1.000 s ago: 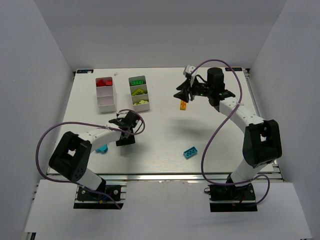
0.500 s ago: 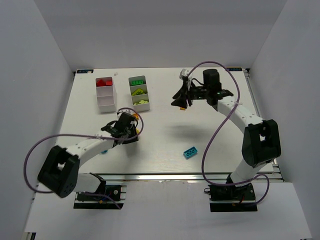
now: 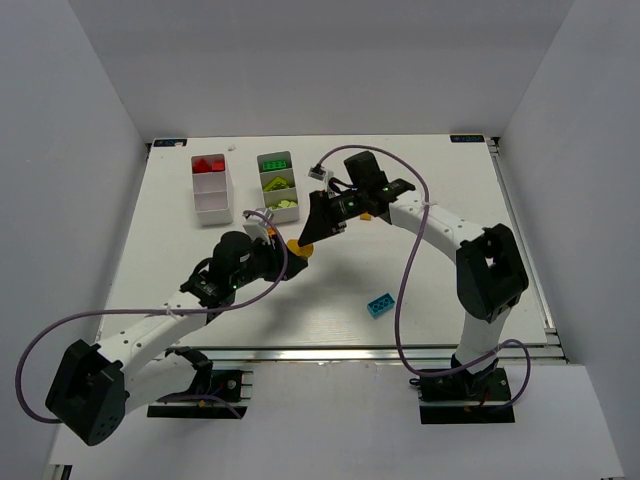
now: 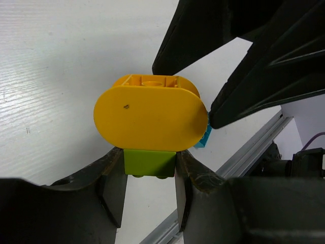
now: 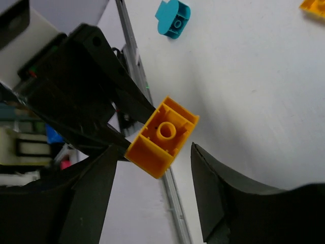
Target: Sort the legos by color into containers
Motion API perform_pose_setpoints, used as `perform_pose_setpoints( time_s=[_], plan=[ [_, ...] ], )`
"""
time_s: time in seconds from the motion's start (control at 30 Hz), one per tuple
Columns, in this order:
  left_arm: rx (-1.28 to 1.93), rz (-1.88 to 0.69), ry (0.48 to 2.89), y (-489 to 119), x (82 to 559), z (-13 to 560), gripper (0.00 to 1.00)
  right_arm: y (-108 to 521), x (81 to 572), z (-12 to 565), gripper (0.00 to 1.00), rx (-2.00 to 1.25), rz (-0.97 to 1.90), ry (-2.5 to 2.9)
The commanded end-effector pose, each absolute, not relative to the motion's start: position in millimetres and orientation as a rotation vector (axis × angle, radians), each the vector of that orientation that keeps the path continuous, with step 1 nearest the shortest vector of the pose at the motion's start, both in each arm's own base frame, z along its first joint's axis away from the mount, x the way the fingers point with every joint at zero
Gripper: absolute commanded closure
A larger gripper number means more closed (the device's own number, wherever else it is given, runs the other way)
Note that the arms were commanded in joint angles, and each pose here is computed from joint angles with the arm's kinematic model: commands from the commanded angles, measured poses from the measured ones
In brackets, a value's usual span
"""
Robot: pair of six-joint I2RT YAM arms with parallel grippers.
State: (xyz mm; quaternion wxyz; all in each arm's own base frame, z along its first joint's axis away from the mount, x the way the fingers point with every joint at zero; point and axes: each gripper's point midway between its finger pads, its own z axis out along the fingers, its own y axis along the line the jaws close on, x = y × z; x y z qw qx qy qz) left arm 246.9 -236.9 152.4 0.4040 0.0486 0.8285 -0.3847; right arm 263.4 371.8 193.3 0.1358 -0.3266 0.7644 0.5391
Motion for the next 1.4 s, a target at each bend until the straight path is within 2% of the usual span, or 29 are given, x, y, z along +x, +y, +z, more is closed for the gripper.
perform_pose_setpoints(
  time_s=[0.0, 0.2, 0.4, 0.67, 0.77, 0.87, 0.9, 1.0, 1.37],
  plan=[
    [0.196, -1.017, 2.036, -247, 245, 165, 0.89, 379, 262, 216, 0.34, -0.780, 1.623, 2.319],
    [0.197, -0.999, 2.036, -249, 249, 165, 0.89, 378, 257, 210, 0.35, -0.740, 1.608, 2.371],
    [0.187, -0.954, 2.045, -246, 253, 165, 0.88, 383, 250, 199, 0.48, -0.735, 1.511, 2.427],
    [0.170, -0.885, 2.053, -240, 256, 166, 0.88, 386, 240, 191, 0.59, -0.701, 1.448, 2.490],
    [0.172, -0.865, 2.055, -240, 256, 165, 0.88, 386, 234, 185, 0.67, -0.680, 1.461, 2.531],
    [0.175, -0.850, 2.045, -241, 257, 168, 0.88, 387, 224, 178, 0.81, -0.667, 1.496, 2.570],
    [0.182, -0.840, 2.063, -241, 256, 166, 0.88, 387, 223, 176, 0.90, -0.658, 1.504, 2.578],
    [0.195, -0.822, 2.088, -240, 253, 161, 0.88, 390, 226, 179, 1.00, -0.653, 1.520, 2.559],
    [0.193, -0.791, 2.155, -224, 232, 137, 0.88, 397, 273, 222, 1.00, -0.598, 1.605, 2.370]
  ],
)
